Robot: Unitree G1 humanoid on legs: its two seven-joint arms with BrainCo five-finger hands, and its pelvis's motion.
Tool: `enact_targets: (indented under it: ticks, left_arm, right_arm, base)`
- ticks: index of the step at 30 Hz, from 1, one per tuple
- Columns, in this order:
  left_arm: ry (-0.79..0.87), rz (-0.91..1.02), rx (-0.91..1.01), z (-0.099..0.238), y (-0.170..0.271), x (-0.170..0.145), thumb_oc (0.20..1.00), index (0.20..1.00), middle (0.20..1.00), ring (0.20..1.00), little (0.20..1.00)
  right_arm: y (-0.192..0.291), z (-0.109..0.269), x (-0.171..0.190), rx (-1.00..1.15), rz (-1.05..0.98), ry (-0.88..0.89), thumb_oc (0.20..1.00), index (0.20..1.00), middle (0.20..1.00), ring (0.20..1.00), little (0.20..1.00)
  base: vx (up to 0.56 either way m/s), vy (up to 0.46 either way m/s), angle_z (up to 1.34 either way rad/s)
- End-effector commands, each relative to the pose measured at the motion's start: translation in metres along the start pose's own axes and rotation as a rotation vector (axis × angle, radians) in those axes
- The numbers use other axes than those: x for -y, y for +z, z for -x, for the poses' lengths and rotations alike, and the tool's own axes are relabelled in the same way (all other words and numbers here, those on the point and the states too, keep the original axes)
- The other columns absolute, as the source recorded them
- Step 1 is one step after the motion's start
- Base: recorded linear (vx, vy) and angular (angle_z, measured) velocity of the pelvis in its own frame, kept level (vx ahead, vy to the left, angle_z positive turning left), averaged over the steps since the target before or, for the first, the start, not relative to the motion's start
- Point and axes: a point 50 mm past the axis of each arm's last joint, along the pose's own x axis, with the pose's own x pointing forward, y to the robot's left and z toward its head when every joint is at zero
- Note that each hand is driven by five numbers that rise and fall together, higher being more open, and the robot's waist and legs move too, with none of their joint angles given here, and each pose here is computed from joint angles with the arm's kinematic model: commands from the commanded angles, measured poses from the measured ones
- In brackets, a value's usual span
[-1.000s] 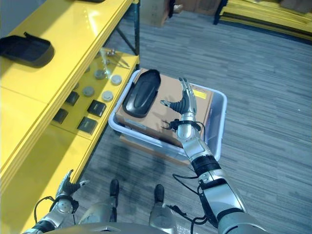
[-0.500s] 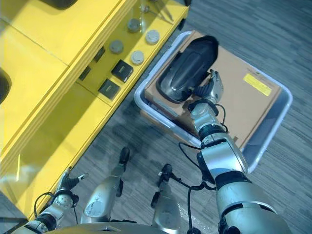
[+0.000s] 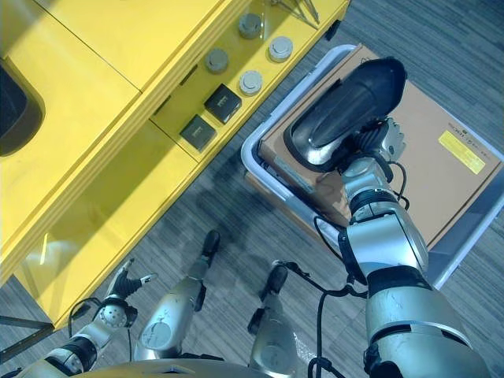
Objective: Move parts from the plastic box to the shelf.
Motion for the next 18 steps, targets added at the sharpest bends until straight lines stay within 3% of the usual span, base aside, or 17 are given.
enact_targets:
  ticks: [1, 7, 13, 16, 18]
  left_arm:
    - [0.0, -0.002, 0.006, -0.004, 0.007, 0.002, 1.0, 1.0, 1.0, 1.0, 1.0]
    - [0.024, -0.014, 0.188, -0.011, 0.043, -0.012, 1.0, 1.0, 1.0, 1.0, 1.0]
    - [0.051, 0.003, 0.471, -0.013, 0.111, -0.039, 1.0, 1.0, 1.0, 1.0, 1.0]
    - [0.033, 0.057, 0.566, -0.009, 0.139, -0.046, 1.0, 1.0, 1.0, 1.0, 1.0]
    - [-0.044, 0.229, 0.577, -0.008, 0.156, -0.046, 1.0, 1.0, 1.0, 1.0, 1.0]
  right_arm:
    - [-0.019, 0.005, -0.008, -0.008, 0.103, 0.064, 0.2, 0.2, 0.2, 0.2, 0.2]
    - [-0.029, 0.013, -0.019, 0.064, 0.291, 0.138, 0.2, 0.2, 0.2, 0.2, 0.2]
    - [-0.023, 0.018, -0.029, 0.134, 0.346, 0.179, 0.2, 0.2, 0.2, 0.2, 0.2]
    - [-0.02, 0.02, -0.032, 0.171, 0.384, 0.191, 0.2, 0.2, 0.2, 0.2, 0.2]
    - [-0.002, 0.025, -0.043, 0.287, 0.465, 0.238, 0.2, 0.2, 0.2, 0.2, 0.2]
  base:
    - [0.04, -0.007, 0.05]
    - [0.04, -0.034, 0.02]
    - [0.04, -0.044, -0.11]
    - [0.07, -0.052, -0.28]
    - [0.05, -0.05, -0.39]
